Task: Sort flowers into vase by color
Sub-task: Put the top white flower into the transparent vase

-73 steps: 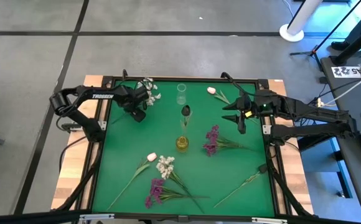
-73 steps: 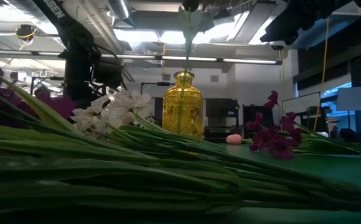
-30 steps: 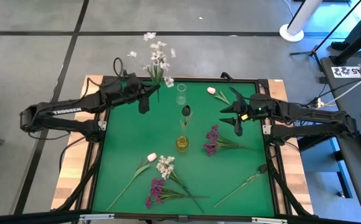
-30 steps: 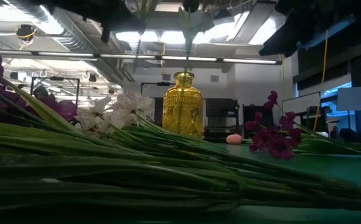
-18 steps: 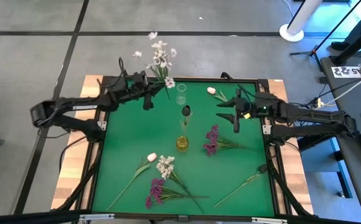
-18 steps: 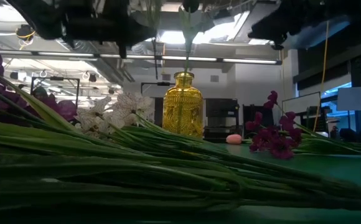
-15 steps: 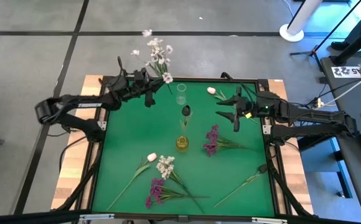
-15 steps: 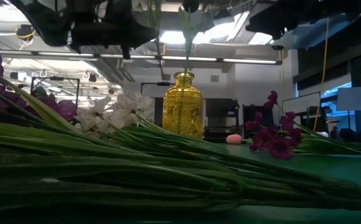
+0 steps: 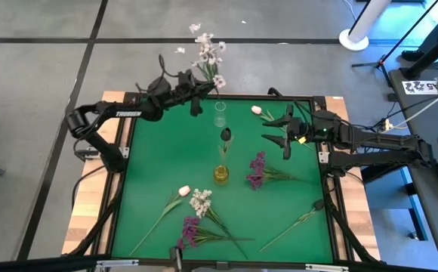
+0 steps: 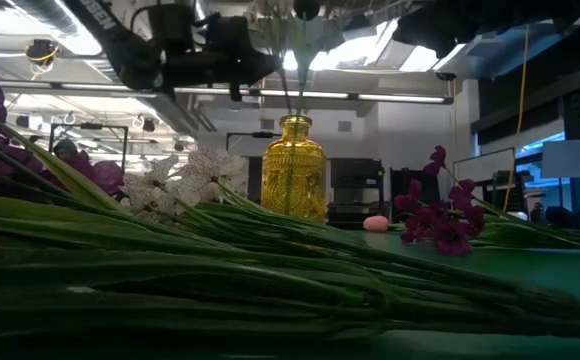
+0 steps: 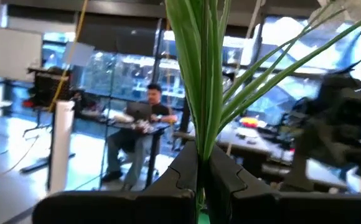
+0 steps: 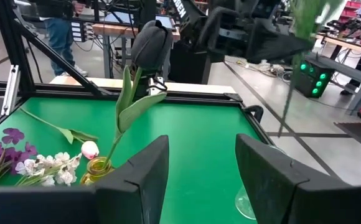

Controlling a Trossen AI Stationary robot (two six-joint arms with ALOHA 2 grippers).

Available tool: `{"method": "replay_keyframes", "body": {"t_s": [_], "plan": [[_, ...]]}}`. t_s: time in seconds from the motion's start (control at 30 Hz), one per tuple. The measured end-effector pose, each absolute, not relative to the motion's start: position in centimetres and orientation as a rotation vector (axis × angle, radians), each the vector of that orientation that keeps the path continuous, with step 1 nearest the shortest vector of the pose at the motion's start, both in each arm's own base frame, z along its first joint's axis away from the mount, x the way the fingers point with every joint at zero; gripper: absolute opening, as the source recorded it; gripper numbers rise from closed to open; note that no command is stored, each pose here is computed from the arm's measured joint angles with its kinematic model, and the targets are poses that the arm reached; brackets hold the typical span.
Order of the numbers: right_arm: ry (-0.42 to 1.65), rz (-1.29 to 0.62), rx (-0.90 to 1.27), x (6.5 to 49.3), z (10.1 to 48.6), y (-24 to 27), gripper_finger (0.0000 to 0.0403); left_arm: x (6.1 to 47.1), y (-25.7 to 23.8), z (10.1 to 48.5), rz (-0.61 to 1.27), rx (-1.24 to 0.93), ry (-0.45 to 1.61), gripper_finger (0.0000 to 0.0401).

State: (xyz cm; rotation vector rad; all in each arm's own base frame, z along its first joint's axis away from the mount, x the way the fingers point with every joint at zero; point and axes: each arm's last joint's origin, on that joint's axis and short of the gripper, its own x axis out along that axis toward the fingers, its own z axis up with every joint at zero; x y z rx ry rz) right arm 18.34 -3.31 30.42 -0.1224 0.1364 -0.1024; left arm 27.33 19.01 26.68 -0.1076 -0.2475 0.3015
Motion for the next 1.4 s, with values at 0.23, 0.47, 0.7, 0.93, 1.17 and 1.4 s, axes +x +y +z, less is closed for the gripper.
{"method": "replay_keyframes", "body": {"t_s": [0.23,0.47,0.7,0.93,1.17,1.4], "plan": [[0.137,-0.102,-0.123,18.3,30.4,-3.3,0.0186,27.2,19.8,25.4,0.339,-0.118,-0.132,0.0002],[0.137,-0.102,-0.123,18.3,30.4,-3.3,0.0186,27.3,19.7,25.2,0.34,-0.106,-0.101,0.0005],[0.135,-0.102,-0.123,18.3,30.4,-3.3,0.0186,27.7,19.3,24.8,0.328,-0.123,-0.066,0.0005],[0.134,-0.102,-0.123,18.3,30.4,-3.3,0.0186,29.0,19.3,22.2,0.317,-0.138,0.004,0.0006],[0.135,-0.102,-0.123,18.3,30.4,-3.3,0.0186,29.5,19.6,20.5,0.34,-0.159,0.048,0.0011],[0.135,-0.102,-0.121,18.3,30.4,-3.3,0.0186,29.5,19.5,20.2,0.308,-0.147,0.081,0.0057]]}}
